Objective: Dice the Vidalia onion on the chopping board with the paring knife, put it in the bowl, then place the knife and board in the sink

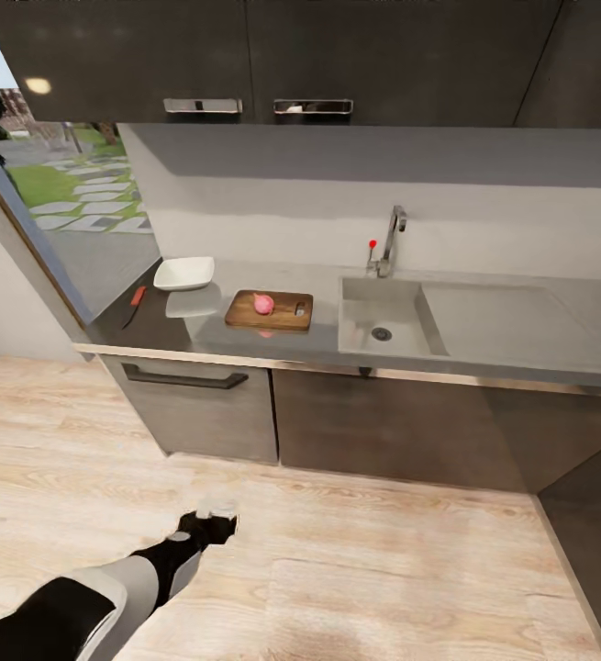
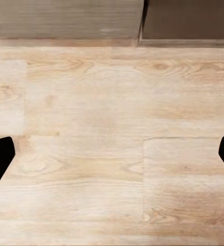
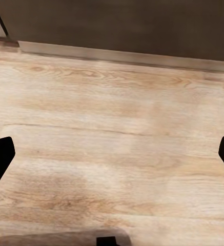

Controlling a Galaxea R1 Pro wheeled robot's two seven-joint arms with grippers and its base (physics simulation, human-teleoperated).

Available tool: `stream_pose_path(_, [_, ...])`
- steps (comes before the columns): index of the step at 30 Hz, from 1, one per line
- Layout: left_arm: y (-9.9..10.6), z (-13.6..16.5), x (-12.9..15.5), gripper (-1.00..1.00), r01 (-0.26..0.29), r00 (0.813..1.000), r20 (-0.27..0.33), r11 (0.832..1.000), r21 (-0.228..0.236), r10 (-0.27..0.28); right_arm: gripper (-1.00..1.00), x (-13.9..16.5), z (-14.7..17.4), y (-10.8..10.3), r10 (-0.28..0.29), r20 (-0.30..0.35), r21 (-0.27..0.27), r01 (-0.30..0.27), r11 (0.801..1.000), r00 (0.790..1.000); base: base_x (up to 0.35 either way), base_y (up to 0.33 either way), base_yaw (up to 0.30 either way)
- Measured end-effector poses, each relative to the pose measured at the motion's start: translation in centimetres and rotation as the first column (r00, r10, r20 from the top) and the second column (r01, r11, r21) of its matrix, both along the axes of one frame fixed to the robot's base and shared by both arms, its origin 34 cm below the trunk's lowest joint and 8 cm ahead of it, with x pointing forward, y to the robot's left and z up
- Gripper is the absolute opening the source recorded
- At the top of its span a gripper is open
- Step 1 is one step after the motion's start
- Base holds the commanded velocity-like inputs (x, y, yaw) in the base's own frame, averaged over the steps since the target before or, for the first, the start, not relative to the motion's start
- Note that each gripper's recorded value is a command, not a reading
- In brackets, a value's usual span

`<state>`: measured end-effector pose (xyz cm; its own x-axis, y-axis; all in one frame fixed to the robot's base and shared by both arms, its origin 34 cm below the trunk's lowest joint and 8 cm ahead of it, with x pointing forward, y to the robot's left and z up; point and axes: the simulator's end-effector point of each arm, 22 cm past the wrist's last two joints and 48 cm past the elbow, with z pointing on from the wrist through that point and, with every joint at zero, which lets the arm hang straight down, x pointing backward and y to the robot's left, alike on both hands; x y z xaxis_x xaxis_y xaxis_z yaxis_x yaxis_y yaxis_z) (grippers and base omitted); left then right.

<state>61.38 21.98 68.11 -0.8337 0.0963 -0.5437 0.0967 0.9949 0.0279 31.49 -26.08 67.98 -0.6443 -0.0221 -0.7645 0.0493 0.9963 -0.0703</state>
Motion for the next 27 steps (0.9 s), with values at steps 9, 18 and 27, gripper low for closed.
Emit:
stream_pose_path(9, [5.2,-3.4,-13.8,1.0,-0.022,0.994,0.111,0.999,0.036,0.018,1.0,0.2,-0.8,-0.2,0.0,-0.043,-0.006,-0.001,1.0,0.999,0.0,0.0,0.0])
stream_pose_path(18, [11.4,1.2,-17.9,1.0,-0.225,0.903,0.404,0.961,0.162,0.143,1.0,7.5,0.7,-1.6,-0.044,0.054,-0.039,0.046,0.998,0.998,0.0,0.0,0.0])
stream_pose_path(27, [12.1,1.5,-18.4,1.0,-0.263,0.893,0.418,0.947,0.182,0.168,1.0,8.0,0.7,-1.9,-0.049,0.046,-0.051,0.052,0.997,0.998,0.0,0.0,0.0])
